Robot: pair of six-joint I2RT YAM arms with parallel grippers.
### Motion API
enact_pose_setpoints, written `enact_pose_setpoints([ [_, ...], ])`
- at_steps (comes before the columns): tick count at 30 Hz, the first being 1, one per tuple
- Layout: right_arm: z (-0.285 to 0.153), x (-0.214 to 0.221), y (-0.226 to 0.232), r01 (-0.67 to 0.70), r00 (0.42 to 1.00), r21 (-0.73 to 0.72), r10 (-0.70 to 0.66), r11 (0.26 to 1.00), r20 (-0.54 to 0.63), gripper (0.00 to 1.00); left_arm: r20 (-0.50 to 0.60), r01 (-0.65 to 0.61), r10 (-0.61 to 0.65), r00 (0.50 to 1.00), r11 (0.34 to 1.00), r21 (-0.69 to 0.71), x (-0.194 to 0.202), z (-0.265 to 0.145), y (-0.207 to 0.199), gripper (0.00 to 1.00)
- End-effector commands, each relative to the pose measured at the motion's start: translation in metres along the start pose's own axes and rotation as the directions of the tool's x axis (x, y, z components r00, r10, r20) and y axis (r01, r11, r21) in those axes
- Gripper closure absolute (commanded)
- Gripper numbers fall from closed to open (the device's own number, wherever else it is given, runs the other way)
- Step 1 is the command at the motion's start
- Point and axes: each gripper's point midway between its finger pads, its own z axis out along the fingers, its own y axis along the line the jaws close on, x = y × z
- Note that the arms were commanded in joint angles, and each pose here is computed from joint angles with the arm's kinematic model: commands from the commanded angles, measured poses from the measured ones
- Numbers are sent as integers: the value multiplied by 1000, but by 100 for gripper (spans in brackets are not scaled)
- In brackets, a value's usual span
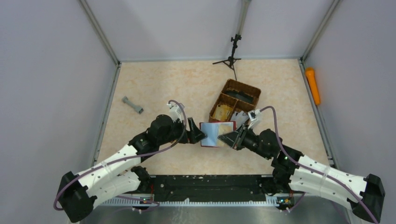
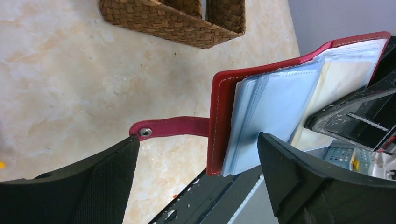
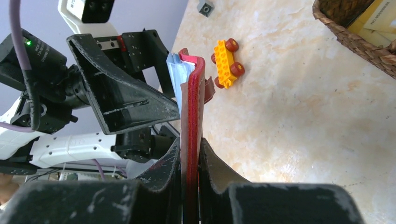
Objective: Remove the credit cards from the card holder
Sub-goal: Remove the credit card from the card holder.
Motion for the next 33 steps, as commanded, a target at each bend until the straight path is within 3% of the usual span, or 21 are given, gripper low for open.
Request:
enact_pose_setpoints([
  [1,0,-4,24,-8,1000,-95,9,995,2,100,93,-100,99,991,995,12,-27,-14,-14,1],
  [10,3,-3,29,5,1000,-108,-7,994,-13,100,169,-206,207,964,978,-28,-52,-44,-27,1],
  [14,5,0,31,3,1000,-118,-6,993,-28,100,174,-251,237,956,965,68,-52,-47,-46,1],
  [21,4,-2,41,-22,999,-159,18,987,-27,100,153,-286,268,951,951,114,-50,-38,-53,1],
  [33,1,-6,50,-34,999,-214,33,976,-7,100,24,-166,165,986,965,201,-25,-14,-56,1],
])
